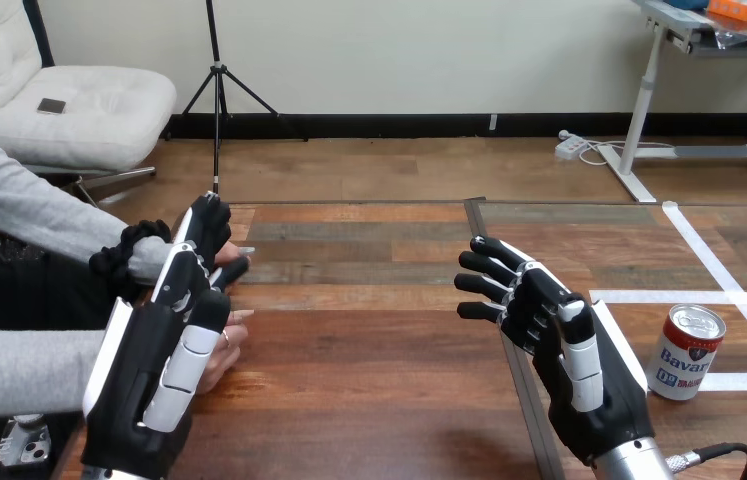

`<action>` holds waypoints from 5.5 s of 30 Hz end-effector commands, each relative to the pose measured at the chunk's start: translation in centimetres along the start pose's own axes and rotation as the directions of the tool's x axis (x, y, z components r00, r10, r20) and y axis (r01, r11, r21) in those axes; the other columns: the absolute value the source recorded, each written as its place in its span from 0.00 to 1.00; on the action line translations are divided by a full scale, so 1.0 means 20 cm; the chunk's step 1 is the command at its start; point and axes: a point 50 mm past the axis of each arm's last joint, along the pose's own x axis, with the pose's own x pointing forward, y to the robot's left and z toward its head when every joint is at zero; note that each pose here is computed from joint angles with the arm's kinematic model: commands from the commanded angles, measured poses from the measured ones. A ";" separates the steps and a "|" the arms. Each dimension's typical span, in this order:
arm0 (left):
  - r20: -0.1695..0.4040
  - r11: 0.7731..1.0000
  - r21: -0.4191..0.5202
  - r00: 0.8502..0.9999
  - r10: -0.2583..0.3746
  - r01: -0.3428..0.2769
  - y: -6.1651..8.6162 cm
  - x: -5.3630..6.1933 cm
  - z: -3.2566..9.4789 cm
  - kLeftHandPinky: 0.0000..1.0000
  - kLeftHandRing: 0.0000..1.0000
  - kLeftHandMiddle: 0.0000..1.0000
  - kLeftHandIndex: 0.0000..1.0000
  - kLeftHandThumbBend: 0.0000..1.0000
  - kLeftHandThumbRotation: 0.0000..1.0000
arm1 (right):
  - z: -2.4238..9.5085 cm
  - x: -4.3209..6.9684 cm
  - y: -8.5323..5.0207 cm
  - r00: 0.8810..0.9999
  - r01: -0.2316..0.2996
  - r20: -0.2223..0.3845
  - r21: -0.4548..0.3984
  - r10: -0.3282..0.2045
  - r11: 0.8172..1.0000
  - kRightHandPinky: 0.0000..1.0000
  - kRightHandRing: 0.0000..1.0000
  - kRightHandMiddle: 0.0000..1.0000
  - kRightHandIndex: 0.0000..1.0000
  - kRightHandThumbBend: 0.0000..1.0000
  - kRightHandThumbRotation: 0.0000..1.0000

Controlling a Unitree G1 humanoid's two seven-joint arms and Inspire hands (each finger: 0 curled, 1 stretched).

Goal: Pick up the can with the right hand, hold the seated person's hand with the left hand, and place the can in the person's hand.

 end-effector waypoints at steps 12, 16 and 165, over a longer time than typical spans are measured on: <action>0.076 1.000 -0.020 0.997 0.007 -0.006 -0.01 0.06 0.06 1.00 1.00 1.00 1.00 0.79 0.94 | 0.10 0.06 -0.01 0.996 -0.006 0.088 -0.034 0.009 0.999 0.75 0.82 0.84 0.84 0.99 1.00; 0.080 1.000 -0.021 0.997 0.010 -0.008 -0.01 0.06 0.05 1.00 1.00 1.00 1.00 0.77 0.95 | 0.10 0.06 -0.01 0.996 -0.004 0.089 -0.033 0.007 0.999 0.75 0.82 0.84 0.84 0.97 1.00; 0.093 1.000 0.005 0.996 -0.010 0.010 0.01 0.08 0.06 1.00 1.00 1.00 1.00 0.80 0.88 | 0.33 0.08 -0.76 0.905 0.426 0.157 -0.385 -0.396 0.819 0.90 0.92 0.91 0.91 1.00 0.43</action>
